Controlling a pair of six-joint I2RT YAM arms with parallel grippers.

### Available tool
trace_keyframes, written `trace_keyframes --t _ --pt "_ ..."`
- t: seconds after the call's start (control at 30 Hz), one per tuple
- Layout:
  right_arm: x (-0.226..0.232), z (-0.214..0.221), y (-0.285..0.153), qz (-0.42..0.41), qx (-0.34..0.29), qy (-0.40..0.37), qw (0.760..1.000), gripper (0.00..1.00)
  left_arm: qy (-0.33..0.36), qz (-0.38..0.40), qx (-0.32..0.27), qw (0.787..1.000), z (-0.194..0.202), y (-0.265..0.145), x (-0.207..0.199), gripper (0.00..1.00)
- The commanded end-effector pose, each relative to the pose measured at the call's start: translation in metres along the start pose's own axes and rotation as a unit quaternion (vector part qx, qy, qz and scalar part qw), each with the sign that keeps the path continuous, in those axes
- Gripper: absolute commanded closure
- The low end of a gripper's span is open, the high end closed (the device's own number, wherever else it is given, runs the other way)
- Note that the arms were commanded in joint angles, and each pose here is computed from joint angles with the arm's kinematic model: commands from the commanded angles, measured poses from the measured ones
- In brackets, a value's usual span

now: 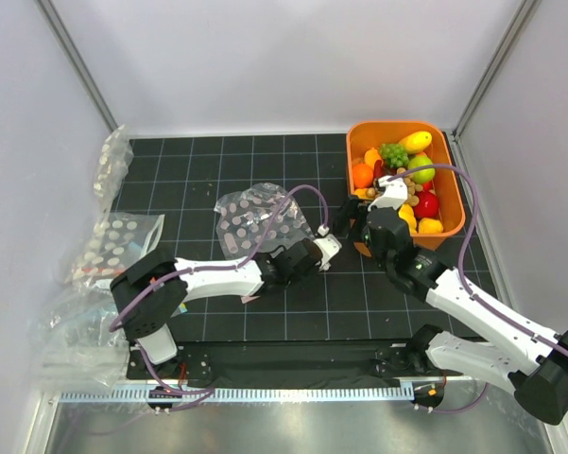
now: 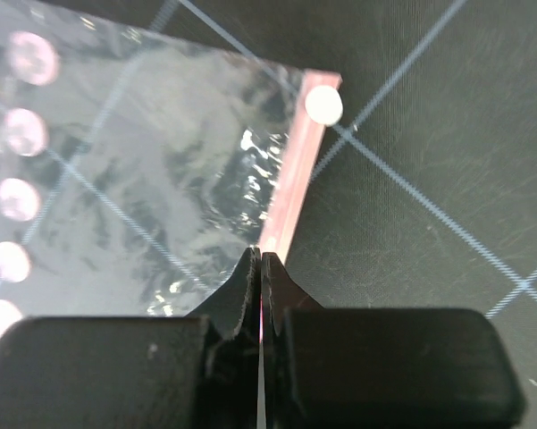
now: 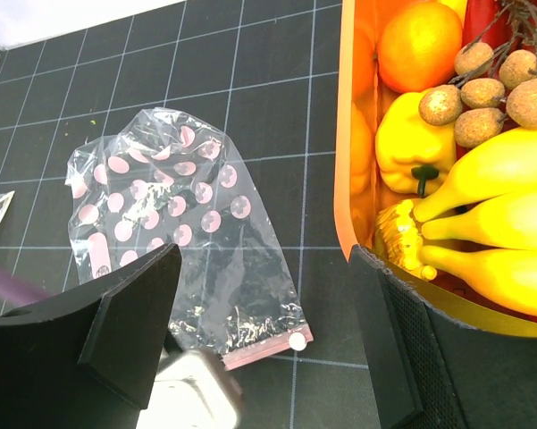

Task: Place the food in the zip-top bag and seal the zipper
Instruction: Pick up the zipper food storage bag at the center of the board.

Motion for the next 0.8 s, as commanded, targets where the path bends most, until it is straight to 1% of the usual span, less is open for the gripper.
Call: trace_keyframes --t 0.0,0.03,0.07,0.1,0.13,0.17,0.2,0.3,0.47,0.5,0.67,0.77 --pt "0.006 -0.006 0.003 -0.009 -0.014 0.016 1.0 0.17 -0.037 -0.013 -0.048 0.998 -0.028 -0.018 0.008 1.0" --pt "0.007 -0.007 0.003 -0.01 -0.015 0.016 1.0 0.17 -0.034 -0.012 -0.047 0.998 -0.028 -0.018 0.008 1.0" --pt "0.007 -0.007 0.003 -0.01 -0.014 0.016 1.0 0.17 -0.032 -0.007 -0.046 0.998 -0.027 -0.018 0.007 0.97" --pt "0.006 -0.007 0.003 -0.009 -0.014 0.016 1.0 0.17 -0.028 -0.005 -0.046 0.999 -0.027 -0.018 0.006 0.91" --pt "0.006 -0.007 0.003 -0.009 -0.014 0.016 1.0 0.17 -0.028 0.0 -0.052 0.998 -0.03 -0.017 0.005 0.75" --pt "0.006 -0.007 0.002 -0.009 -0.016 0.017 1.0 0.17 -0.025 0.008 -0.053 0.998 -0.028 -0.015 0.003 0.67" --pt "0.006 -0.007 0.002 -0.009 -0.016 0.017 1.0 0.17 -0.023 0.009 -0.056 0.998 -0.028 -0.014 0.002 0.56" --pt "0.001 -0.012 -0.003 0.0 -0.027 0.024 0.999 0.18 -0.025 0.011 -0.064 0.998 -0.03 -0.008 0.001 0.47" --pt "-0.011 -0.015 -0.013 0.012 -0.058 0.044 0.997 0.18 -0.015 0.02 -0.054 0.998 -0.026 -0.001 -0.003 0.4" --pt "-0.013 -0.019 -0.017 0.013 -0.069 0.051 0.996 0.18 -0.016 0.025 -0.062 0.998 -0.029 0.002 -0.005 0.39" --pt "-0.03 -0.023 -0.028 0.046 -0.098 0.076 0.991 0.18 -0.008 0.028 -0.045 0.999 -0.026 0.012 -0.009 0.39" --pt "-0.032 -0.025 -0.031 0.049 -0.104 0.082 0.99 0.17 -0.007 0.023 -0.045 0.999 -0.026 0.014 -0.008 0.39"
Point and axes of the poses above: each gripper's point midway between its finger pads, its own y axis out along the fingers, its own x axis along the line the jaws close on, z = x × y, the point moved 4 cm from there along -y, back along the fingers, and after that the axes turned 11 degrees about -y, right-handed, at the moved point
